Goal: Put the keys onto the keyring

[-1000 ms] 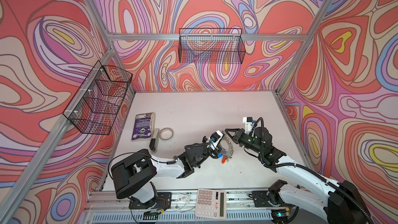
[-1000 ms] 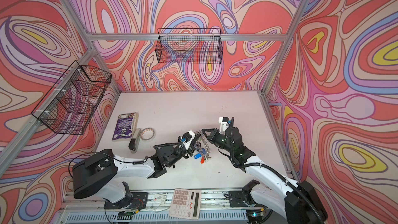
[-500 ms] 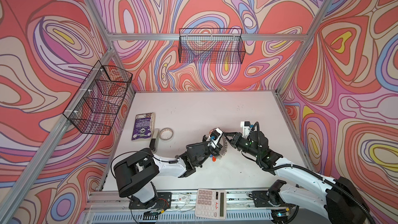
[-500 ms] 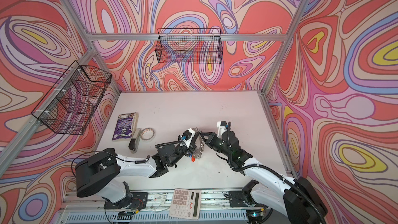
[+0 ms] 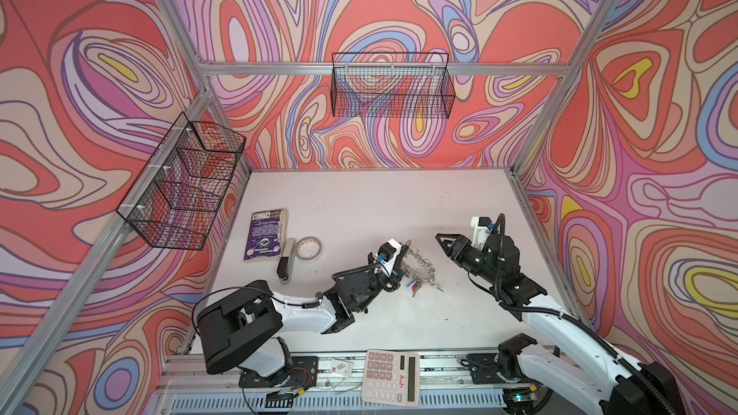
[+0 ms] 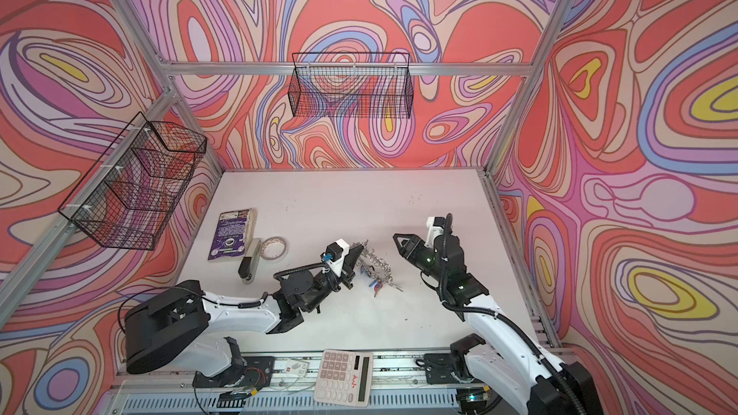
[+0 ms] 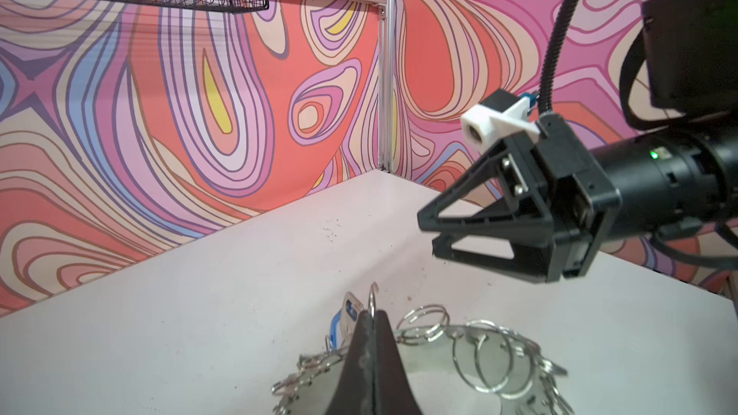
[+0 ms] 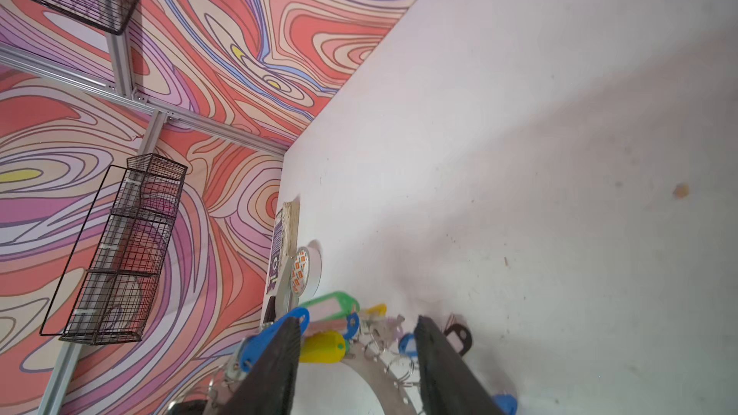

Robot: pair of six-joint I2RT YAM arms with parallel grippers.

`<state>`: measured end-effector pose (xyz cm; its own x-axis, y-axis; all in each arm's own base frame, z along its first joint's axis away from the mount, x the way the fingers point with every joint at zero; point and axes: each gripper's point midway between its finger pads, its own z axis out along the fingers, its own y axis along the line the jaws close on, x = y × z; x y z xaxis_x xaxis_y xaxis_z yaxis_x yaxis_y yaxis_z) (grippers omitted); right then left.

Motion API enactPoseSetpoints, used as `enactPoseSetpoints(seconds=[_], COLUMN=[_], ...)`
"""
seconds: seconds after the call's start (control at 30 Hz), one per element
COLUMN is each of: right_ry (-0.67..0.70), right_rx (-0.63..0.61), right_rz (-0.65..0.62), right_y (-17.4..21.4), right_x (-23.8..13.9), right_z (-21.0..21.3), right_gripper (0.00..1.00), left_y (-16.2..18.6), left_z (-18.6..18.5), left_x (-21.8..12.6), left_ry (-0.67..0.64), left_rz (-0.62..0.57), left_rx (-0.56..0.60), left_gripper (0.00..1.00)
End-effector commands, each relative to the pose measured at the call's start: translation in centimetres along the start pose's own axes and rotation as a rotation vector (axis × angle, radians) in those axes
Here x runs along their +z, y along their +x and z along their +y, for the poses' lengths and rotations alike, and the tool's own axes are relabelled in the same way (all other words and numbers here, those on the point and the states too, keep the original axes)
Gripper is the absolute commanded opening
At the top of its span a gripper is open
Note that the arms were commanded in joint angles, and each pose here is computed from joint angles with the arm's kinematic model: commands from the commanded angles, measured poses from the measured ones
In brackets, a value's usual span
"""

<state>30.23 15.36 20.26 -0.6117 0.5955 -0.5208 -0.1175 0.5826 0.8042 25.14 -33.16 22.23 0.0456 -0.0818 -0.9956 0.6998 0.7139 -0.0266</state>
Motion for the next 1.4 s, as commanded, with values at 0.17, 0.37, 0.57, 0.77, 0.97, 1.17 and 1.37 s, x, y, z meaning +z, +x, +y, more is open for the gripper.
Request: enactPoseSetpoints(seconds=[0.17,0.37,0.57,0.77,0.97,1.17,1.37], right_ry=[-0.474,-0.647,-0.708,-0.744,-0.729,-0.73,-0.743], right_rx=[-0.448,-0.494,-0.485,-0.478,-0.472,-0.461,-0.445], right_rz=[0.027,0.183,0.212,0.237,0.259,0.273,0.281], right_y=[0.3,3.6,4.2,4.9,5.7,6.1,6.3], right_x=[-0.3,0.8,0.9,0.8,0.8,0.8,1.0], right_z=[9.0,10.7,11.4,11.7,10.7,10.3,10.2], right_gripper=[0.47,0.42,0.39,0.35,0.34,0.3,0.26], left_y=[-5.0,-6.1,-6.5,-7.3,-7.8,-8.3,-8.8], left_z=[0.6,0.3,0.1,0.0,0.1,0.8,0.8], left_x=[-1.0,-1.0,-0.1,0.8,0.7,0.3,0.0], left_ry=[0.18,0.288,0.325,0.35,0.352,0.343,0.36], left_rz=[-0.135,-0.159,-0.161,-0.173,-0.182,-0.192,-0.199], left_rx=[-0.218,-0.247,-0.253,-0.271,-0.29,-0.31,-0.316], left_gripper=[0.0,0.0,0.0,0.0,0.0,0.0,0.0])
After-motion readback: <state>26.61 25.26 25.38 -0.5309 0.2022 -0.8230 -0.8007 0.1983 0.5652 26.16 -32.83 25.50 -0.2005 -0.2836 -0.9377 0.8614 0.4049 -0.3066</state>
